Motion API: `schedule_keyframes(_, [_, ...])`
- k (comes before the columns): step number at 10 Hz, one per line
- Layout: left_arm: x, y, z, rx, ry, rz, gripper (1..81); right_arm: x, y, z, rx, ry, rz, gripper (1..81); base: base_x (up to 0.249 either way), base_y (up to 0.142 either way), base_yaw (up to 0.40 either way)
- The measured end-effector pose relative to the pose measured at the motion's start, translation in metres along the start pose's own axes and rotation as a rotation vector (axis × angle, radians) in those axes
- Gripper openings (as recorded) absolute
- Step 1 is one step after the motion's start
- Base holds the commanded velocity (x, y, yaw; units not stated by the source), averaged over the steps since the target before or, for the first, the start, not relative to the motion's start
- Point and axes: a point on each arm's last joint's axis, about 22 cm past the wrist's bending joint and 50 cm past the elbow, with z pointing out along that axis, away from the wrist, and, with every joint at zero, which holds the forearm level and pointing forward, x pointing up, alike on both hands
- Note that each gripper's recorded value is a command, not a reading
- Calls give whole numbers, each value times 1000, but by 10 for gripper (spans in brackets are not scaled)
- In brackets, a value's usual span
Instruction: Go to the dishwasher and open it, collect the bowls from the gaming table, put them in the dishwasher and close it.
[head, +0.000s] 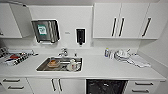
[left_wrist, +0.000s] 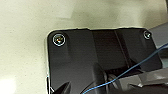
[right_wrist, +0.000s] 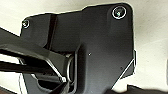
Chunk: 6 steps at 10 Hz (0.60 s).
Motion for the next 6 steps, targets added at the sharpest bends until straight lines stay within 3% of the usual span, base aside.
schedule_keyframes(3, [-2,3,-11,3,29,11,811,-8,-3,-8,0,25,-9,811,0,0,0])
schedule_keyframes(6, [-31,10,-19,0,2,1,811,-33,-7,-15,1,4,-2,811,0,0,0])
